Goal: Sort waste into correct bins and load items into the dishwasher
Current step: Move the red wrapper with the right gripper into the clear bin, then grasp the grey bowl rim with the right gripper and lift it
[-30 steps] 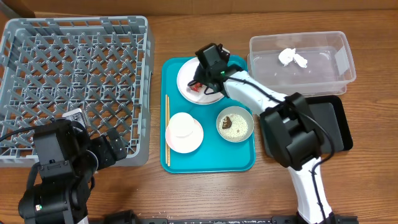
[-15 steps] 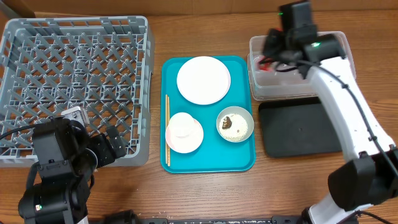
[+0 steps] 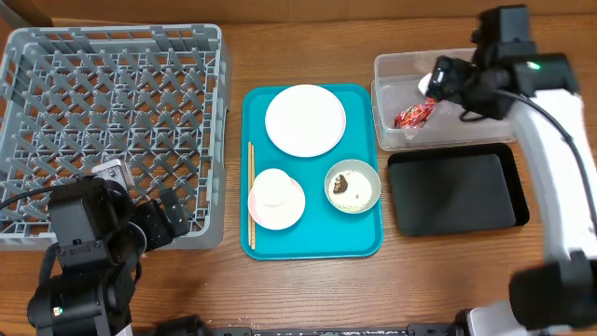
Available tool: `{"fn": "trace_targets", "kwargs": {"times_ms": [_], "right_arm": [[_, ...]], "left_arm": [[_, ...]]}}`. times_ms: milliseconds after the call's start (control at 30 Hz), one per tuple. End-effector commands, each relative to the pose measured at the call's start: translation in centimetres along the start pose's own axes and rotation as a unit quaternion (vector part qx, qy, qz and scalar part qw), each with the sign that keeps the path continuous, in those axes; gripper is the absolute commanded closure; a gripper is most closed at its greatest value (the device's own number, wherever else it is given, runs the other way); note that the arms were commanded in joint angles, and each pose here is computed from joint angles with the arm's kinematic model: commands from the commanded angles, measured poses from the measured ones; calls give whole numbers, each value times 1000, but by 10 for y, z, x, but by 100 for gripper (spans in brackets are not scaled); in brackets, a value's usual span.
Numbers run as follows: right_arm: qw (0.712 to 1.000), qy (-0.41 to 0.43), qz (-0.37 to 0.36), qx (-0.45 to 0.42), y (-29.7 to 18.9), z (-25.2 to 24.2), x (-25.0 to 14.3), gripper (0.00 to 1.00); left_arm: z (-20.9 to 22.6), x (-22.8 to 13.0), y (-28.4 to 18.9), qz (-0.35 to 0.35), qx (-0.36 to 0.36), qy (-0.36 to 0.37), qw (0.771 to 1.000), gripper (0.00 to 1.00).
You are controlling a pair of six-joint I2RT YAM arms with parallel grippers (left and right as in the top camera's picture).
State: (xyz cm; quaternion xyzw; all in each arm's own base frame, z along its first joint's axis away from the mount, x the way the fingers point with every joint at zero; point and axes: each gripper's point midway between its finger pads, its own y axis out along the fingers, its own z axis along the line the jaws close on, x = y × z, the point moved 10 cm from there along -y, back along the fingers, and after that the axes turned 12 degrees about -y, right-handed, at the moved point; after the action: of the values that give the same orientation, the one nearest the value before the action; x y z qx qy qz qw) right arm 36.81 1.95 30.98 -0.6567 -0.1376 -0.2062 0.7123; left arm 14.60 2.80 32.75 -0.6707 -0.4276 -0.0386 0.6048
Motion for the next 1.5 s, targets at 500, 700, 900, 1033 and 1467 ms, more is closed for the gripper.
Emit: {"fn": "trace_targets", "kwargs": {"times_ms": [500, 700, 900, 1033, 1467], "right_arm": [[924, -294, 92, 228, -25, 112, -131, 24], [927, -308, 93, 195, 15, 154, -156, 26], [937, -303, 115, 131, 54, 174, -170, 35], [936, -304, 136, 117, 81, 181, -177, 45], [938, -275, 182, 104, 117, 184, -191, 68]], "left_arm": [[-17, 7, 30, 99, -75, 77, 989, 0], [-17, 8, 36, 113, -71, 75, 988, 0], [-17, 8, 36, 113, -71, 75, 988, 0], [-17, 8, 36, 113, -71, 75, 988, 0], [-17, 8, 36, 113, -70, 73, 988, 0]]}}
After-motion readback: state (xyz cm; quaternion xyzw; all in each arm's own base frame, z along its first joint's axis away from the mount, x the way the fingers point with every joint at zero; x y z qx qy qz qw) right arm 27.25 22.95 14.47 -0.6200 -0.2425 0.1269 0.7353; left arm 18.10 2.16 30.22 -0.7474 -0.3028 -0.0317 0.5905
